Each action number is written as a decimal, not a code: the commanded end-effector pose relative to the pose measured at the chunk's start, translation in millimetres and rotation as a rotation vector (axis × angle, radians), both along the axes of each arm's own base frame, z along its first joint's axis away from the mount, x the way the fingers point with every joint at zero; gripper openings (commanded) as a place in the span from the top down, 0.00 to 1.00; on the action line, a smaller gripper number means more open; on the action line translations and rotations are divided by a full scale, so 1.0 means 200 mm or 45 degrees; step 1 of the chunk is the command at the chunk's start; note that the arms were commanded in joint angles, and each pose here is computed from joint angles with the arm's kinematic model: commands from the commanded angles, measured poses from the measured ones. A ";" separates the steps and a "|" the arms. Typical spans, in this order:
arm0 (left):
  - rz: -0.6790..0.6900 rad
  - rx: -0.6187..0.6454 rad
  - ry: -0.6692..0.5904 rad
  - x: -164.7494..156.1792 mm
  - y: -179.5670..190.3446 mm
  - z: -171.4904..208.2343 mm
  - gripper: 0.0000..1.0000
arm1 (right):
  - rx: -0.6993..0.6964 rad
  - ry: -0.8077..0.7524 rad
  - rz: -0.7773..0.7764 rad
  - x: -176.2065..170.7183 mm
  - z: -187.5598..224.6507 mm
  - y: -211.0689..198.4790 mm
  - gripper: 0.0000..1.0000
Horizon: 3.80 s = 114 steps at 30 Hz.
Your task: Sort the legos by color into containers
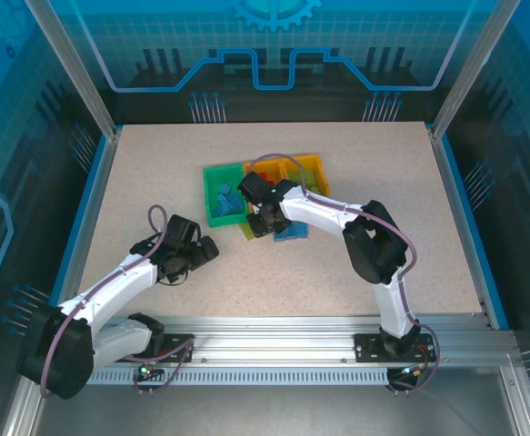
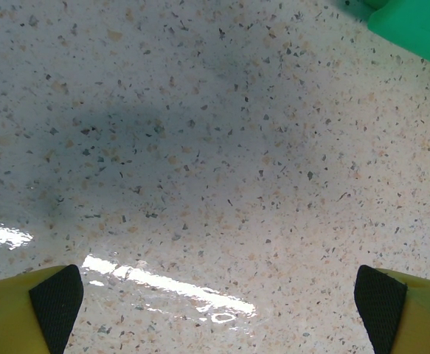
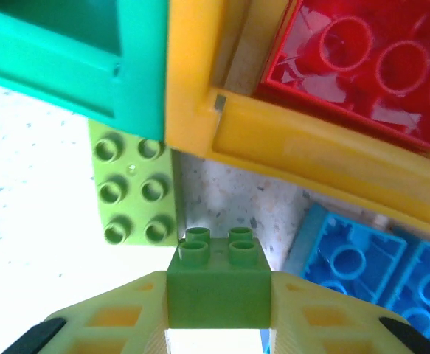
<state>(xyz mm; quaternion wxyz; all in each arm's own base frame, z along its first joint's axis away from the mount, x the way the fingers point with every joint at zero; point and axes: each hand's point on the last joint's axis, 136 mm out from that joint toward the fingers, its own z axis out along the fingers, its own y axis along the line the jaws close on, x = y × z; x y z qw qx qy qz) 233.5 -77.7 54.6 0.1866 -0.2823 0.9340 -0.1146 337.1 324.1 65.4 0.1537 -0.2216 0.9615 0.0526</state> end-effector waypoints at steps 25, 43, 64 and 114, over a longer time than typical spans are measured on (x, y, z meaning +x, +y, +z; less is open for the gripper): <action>-0.038 -0.066 0.051 0.00 -0.06 -0.04 0.01 | 0.115 -0.075 -0.552 0.68 0.27 -0.74 0.63; -0.026 -0.056 0.060 0.00 -0.05 -0.06 0.01 | 0.154 -0.239 -0.278 0.23 0.44 -0.41 0.24; -0.009 -0.041 0.083 -0.05 -0.01 -0.09 0.01 | 0.003 -0.131 0.044 -0.04 -0.10 0.20 0.29; -0.031 -0.064 0.056 -0.02 -0.04 -0.05 0.01 | 0.231 -0.110 -0.270 0.04 0.39 -0.34 0.76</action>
